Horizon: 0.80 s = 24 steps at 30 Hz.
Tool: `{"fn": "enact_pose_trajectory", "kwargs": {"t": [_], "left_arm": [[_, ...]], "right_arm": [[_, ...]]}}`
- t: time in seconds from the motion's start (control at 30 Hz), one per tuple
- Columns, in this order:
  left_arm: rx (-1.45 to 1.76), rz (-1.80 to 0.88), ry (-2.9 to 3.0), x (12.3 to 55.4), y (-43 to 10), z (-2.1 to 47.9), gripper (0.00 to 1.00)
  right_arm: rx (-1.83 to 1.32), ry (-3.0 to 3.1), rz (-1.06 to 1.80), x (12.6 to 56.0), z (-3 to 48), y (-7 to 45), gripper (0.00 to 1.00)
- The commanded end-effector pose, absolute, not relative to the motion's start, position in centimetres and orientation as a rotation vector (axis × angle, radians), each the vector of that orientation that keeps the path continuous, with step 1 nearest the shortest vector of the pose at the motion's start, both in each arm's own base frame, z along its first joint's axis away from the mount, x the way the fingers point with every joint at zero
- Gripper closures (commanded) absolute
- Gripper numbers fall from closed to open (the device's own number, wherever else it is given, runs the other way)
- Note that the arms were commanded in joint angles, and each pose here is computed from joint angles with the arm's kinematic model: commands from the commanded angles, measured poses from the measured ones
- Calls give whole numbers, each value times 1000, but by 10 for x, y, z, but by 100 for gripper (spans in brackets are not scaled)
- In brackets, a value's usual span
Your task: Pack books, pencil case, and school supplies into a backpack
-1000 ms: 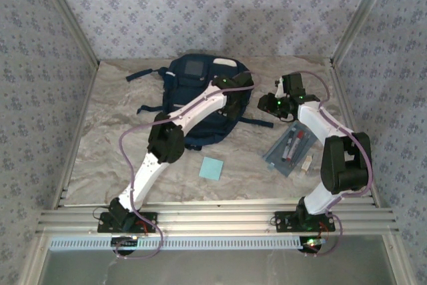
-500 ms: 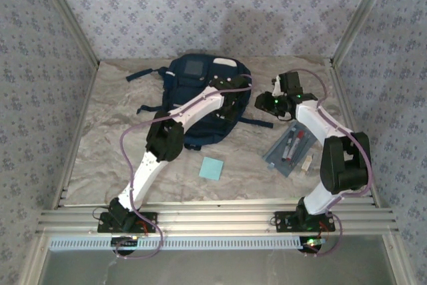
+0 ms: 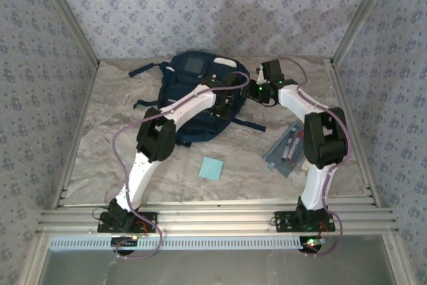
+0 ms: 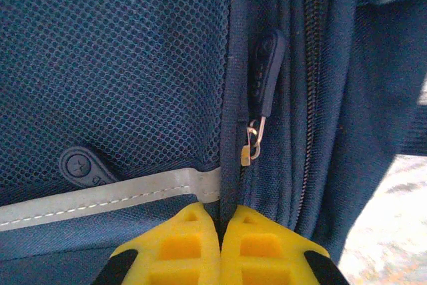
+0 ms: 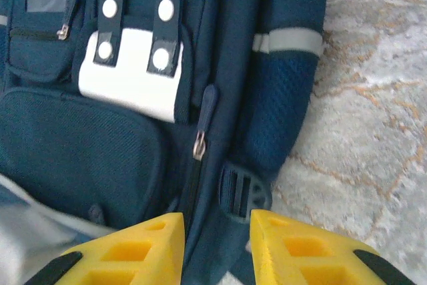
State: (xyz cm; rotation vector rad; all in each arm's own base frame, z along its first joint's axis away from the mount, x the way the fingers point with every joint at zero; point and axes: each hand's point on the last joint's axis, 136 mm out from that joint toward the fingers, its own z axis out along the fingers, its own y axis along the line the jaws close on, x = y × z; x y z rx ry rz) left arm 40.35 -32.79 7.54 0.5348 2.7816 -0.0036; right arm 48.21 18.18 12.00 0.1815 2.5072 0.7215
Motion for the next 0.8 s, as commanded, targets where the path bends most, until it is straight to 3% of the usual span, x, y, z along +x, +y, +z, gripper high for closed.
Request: {"fn": "enact_pose_trajectory", "kwargs": {"t": [0.0,0.5,0.77], "left_arm": [[496,-247,2753,393,-339,120,100],[440,-413,2738,383,-351,134,100],[420,-435,2742,384,-355,131,100]], "right_arm": [[214,2495,740,500,121,192,68],[225,2615,655,515,73,216,69],[224,2612,472,507,79,200,62]]}}
